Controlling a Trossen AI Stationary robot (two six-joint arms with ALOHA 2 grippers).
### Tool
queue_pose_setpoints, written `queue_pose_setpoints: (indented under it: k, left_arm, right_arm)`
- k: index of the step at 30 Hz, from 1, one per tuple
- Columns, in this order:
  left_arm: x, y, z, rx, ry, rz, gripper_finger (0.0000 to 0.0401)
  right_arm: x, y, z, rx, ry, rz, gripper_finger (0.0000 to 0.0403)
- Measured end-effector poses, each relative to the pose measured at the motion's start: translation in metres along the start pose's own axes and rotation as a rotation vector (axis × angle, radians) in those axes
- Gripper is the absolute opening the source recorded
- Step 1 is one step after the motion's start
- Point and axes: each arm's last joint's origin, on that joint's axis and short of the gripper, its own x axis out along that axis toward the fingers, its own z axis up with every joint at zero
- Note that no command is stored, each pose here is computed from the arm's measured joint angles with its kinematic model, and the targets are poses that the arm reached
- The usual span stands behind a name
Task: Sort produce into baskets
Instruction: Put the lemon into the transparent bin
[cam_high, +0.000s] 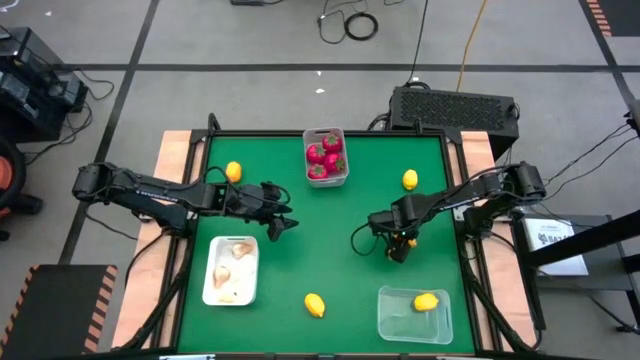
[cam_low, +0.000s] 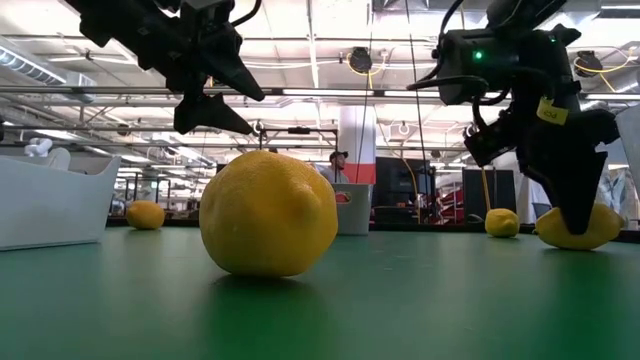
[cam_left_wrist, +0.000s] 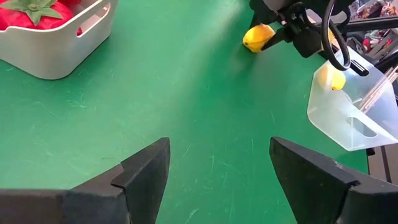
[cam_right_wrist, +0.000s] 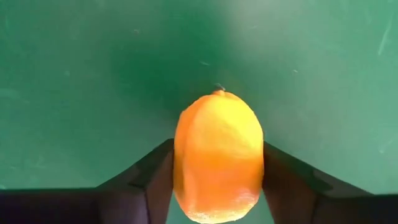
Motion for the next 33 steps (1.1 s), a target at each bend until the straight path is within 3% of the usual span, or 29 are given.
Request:
queue_pose_setpoints:
  k: [4, 8, 16, 21, 28, 33]
  left_arm:
    - [0.000, 0.000, 0.000, 0.000, 0.000, 0.000, 0.0283]
    - [0.000, 0.000, 0.000, 0.001, 0.000, 0.000, 0.0283]
    - [0.000, 0.000, 0.000, 0.010, 0.003, 0.002, 0.0283]
    - [0.000, 0.001, -0.002, 0.019, 0.018, 0.013, 0.0283]
    - [0.000, 0.002, -0.003, 0.044, 0.033, 0.023, 0.0283]
    - [0.000, 0.001, -0.002, 0.149, 0.020, 0.008, 0.0283]
  right_arm:
    - [-0.008, 0.005, 0.004, 0.007, 0.002, 0.052, 0.0168]
    - [-0.028, 0.017, 0.012, 0.003, -0.036, 0.135, 0.0164]
    - [-0.099, 0.057, 0.014, -0.020, -0.158, 0.288, 0.0168]
    - [-0.125, 0.091, -0.011, -0.032, -0.172, 0.369, 0.0168]
    - [-0.119, 0.130, -0.069, 0.028, -0.067, 0.387, 0.0169]
    - [-0.116, 0.148, -0.105, 0.125, -0.005, 0.405, 0.0169]
